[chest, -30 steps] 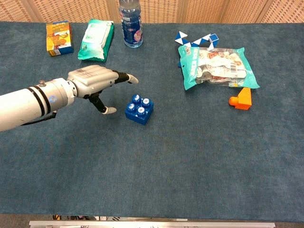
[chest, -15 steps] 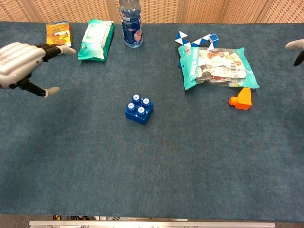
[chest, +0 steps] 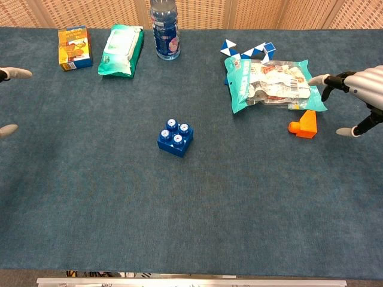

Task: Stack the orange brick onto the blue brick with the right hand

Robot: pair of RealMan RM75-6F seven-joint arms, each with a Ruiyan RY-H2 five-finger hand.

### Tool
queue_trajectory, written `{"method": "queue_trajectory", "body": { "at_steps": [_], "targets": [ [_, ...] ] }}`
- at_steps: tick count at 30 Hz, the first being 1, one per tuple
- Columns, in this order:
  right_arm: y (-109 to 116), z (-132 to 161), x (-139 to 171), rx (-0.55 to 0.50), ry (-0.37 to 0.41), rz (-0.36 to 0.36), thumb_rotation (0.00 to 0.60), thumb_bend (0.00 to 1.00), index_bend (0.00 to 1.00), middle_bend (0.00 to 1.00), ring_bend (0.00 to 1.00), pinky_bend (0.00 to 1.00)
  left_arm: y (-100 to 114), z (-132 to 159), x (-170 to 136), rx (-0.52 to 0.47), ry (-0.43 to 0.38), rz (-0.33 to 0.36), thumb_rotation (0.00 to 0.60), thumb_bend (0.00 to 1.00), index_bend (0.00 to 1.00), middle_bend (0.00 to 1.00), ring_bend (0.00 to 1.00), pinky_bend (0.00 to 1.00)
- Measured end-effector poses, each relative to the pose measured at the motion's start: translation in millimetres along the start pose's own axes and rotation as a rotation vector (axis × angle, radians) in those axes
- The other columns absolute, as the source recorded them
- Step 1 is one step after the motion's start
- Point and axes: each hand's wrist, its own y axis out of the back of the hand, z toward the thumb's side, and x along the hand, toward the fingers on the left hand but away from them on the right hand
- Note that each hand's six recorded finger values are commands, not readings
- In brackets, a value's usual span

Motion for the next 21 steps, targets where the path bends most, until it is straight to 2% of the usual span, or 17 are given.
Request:
{"method": "queue_trajectory", "body": {
  "at_steps": [14, 21],
  "targets": [
    [-25, -1, -29, 0.009, -0.011, 0.061, 0.600, 0.14, 0.14, 0.35, 0.19, 0.29, 0, -3, -11, -0.037, 0.003, 0.009, 0.600, 0.27, 0.12, 0.16, 0.16, 0.26],
    [-30, -3, -41, 0.011, -0.023, 0.076, 0.600, 0.13, 0.14, 0.35, 0.19, 0.29, 1, -3, -14, -0.045, 0.002, 0.014, 0.600, 0.27, 0.12, 0.16, 0.16, 0.26]
  ]
}}
